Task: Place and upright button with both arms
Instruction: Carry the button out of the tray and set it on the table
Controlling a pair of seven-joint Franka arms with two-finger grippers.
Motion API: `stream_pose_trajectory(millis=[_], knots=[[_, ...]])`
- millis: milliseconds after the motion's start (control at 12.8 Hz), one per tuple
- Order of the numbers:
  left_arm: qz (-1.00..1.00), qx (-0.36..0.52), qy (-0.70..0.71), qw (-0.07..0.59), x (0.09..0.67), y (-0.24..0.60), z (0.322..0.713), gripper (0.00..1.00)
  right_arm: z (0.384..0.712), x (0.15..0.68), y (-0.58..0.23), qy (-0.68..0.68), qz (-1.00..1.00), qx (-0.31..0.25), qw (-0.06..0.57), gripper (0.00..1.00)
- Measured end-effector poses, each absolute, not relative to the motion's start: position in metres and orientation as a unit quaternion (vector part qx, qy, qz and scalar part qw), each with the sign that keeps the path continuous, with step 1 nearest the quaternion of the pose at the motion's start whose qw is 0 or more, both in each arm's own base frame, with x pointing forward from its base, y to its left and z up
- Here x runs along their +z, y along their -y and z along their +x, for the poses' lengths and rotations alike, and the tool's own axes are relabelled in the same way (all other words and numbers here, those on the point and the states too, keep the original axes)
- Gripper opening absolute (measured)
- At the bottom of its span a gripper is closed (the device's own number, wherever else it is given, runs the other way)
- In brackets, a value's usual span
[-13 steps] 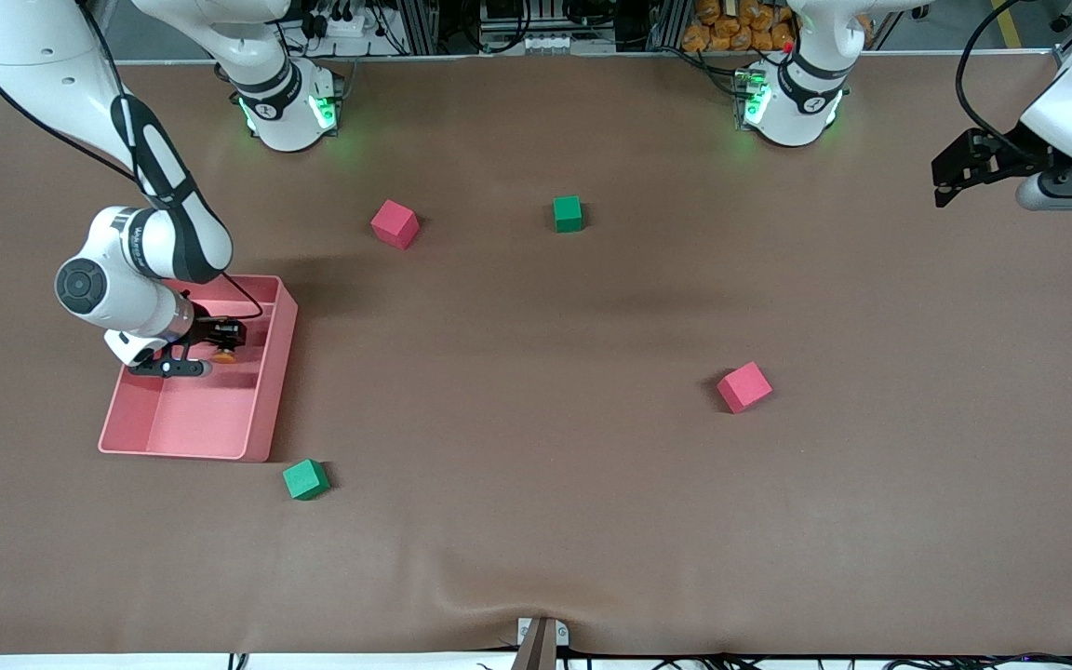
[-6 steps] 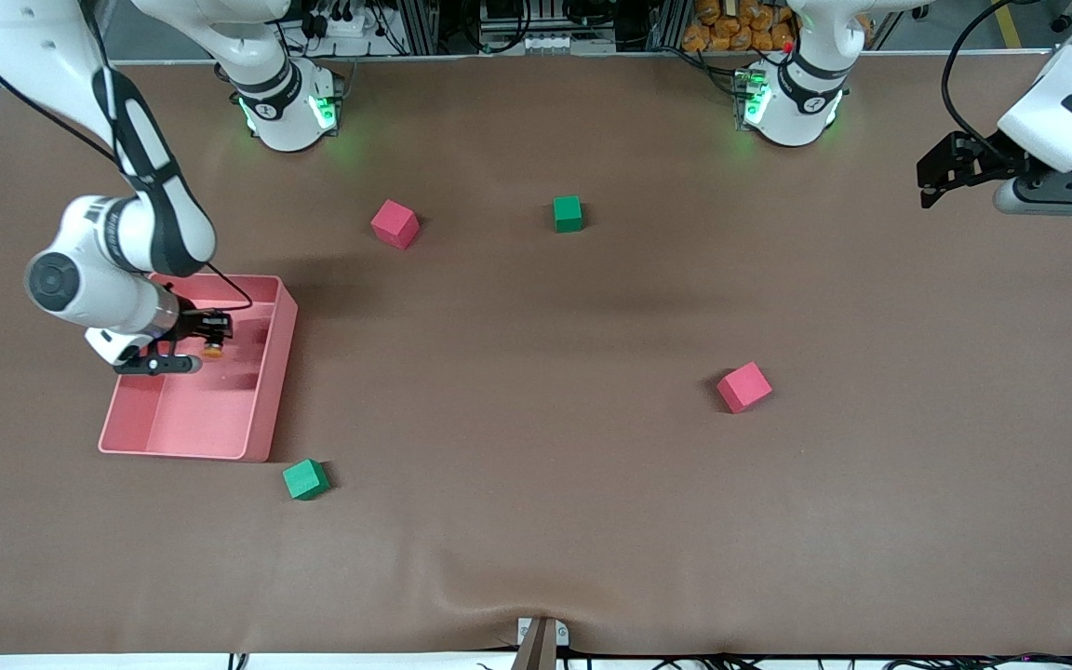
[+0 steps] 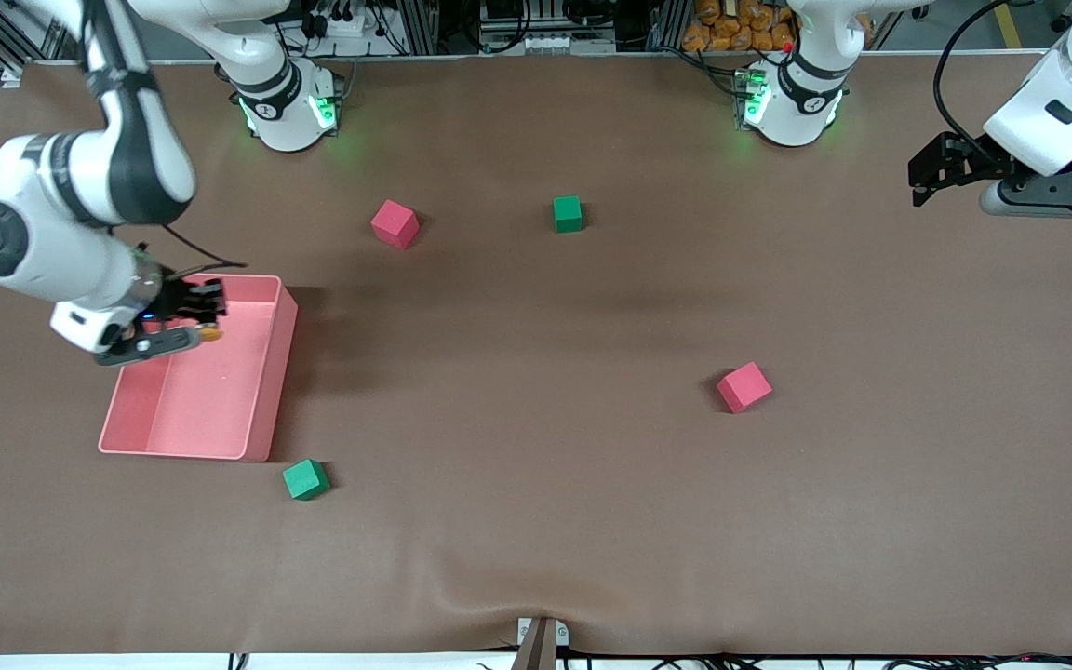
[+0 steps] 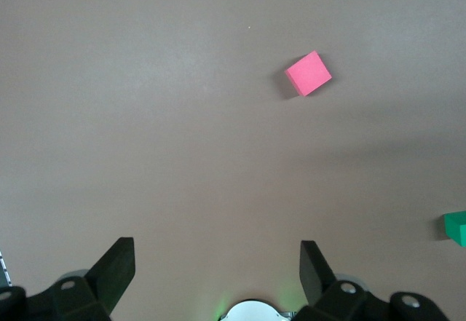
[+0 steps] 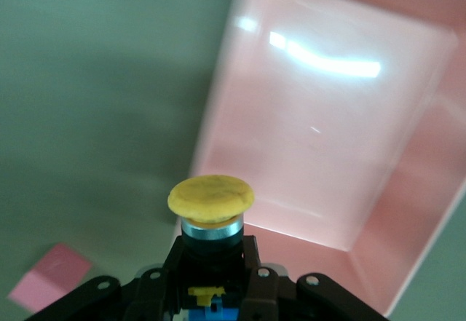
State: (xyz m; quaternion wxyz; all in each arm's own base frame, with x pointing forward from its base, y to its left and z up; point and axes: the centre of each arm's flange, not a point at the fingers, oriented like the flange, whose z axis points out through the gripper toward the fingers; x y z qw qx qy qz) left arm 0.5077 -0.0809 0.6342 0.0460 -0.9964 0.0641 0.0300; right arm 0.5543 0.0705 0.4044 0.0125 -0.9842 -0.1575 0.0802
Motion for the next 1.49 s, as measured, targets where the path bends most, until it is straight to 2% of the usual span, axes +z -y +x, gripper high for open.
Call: stream_pose_trajectory(millis=[235,392,863,1333,1490], knots=[[-0.996,0.050,-0.064,0.046,0.615,0.079,0.513,1.00,0.546,0.443,-0.204,0.247,-0.968,0.045,0.005,0.33],[-0.994,0.076,-0.064,0.044,0.588,0.078,0.524,1.00,0.534,0.434,-0.278,0.233,-0.971,0.042,-0.002,0.33],[-0.986,0.154,-0.051,0.024,0.499,0.059,0.555,1.00,0.528,0.347,-0.428,0.090,-0.996,0.002,0.000,0.33],[-0.984,0.171,-0.053,0.024,0.505,0.062,0.548,1.00,0.489,0.228,-0.550,-0.022,-0.998,-0.040,0.035,0.33],[-0.982,0.176,-0.056,0.025,0.509,0.066,0.544,1.00,0.489,0.207,-0.565,-0.046,-0.997,-0.044,0.041,0.33]])
